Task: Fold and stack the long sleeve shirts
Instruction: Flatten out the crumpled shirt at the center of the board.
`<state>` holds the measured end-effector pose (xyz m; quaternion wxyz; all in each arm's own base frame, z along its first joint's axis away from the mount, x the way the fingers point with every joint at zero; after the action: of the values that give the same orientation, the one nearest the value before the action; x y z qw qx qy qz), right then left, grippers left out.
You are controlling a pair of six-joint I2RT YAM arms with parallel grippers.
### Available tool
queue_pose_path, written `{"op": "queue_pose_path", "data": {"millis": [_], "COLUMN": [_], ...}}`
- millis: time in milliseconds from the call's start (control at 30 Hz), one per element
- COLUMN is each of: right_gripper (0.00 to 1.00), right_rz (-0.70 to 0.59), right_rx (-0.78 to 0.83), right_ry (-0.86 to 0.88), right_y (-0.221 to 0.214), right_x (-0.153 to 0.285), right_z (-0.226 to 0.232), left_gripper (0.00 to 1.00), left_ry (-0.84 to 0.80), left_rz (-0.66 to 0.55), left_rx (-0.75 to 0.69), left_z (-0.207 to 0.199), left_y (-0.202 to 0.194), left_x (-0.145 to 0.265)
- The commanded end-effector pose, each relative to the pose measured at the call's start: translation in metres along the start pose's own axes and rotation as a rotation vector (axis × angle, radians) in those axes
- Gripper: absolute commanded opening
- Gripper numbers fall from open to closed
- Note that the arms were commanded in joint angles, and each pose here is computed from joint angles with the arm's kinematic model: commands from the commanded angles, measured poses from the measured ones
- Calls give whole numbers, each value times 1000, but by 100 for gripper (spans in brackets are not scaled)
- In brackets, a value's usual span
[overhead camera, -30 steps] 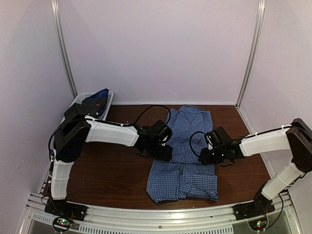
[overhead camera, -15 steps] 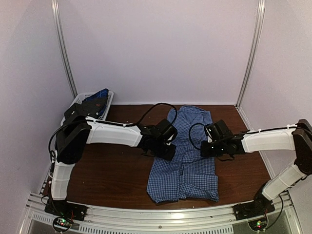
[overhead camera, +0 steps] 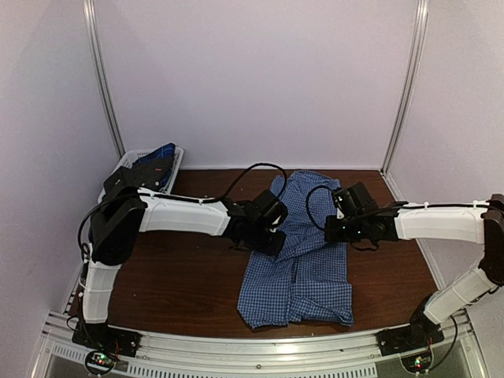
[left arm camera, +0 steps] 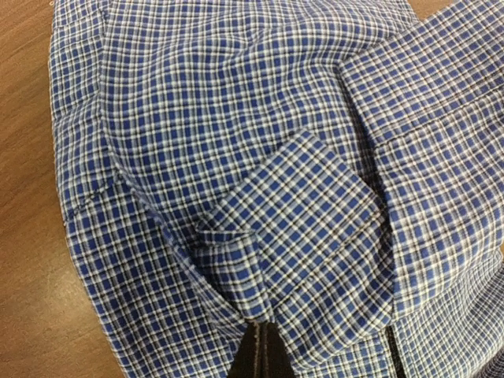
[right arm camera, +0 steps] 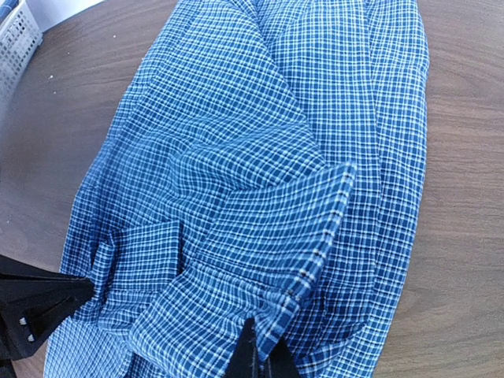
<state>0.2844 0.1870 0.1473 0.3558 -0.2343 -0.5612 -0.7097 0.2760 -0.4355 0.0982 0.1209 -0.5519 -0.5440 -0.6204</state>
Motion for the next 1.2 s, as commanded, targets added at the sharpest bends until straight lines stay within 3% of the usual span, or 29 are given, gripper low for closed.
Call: {"op": "queue_pose_path", "data": {"millis": [0, 300, 633, 900, 1167], "right_gripper": [0, 0, 0, 0, 0], "right_rz": [-58, -49, -84, -171, -327], "right_rx": [17, 36, 24, -22, -114], "right_ry": [-41, -107, -196, -321, -495], "right_y": [16, 12, 32, 81, 162], "right_x": [12, 8, 17, 40, 94], "right_z": [0, -13, -35, -72, -122], "left_gripper": [0, 0, 0, 0, 0], "left_ry": [17, 115, 302, 418, 519], "left_rz": [-70, -235, -350, -442, -566], "left_rx": [-6, 83, 227, 282, 318], "left_z": [1, 49, 154, 223, 279], "left_y": [20, 66, 92, 120, 155], "left_x": [14, 77, 145, 201, 275]}}
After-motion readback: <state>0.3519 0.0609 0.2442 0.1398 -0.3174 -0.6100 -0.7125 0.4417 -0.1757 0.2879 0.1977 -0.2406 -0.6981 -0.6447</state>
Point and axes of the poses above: each gripper's point midway between its finger pads, its own x axis back along the fingers, its own z axis along the line the jaws close on, y = z × x, the point moved 6 cm from there along x, back along the fingers, and after that the axes turned 2 degrees about -x, right-handed, at the moved point
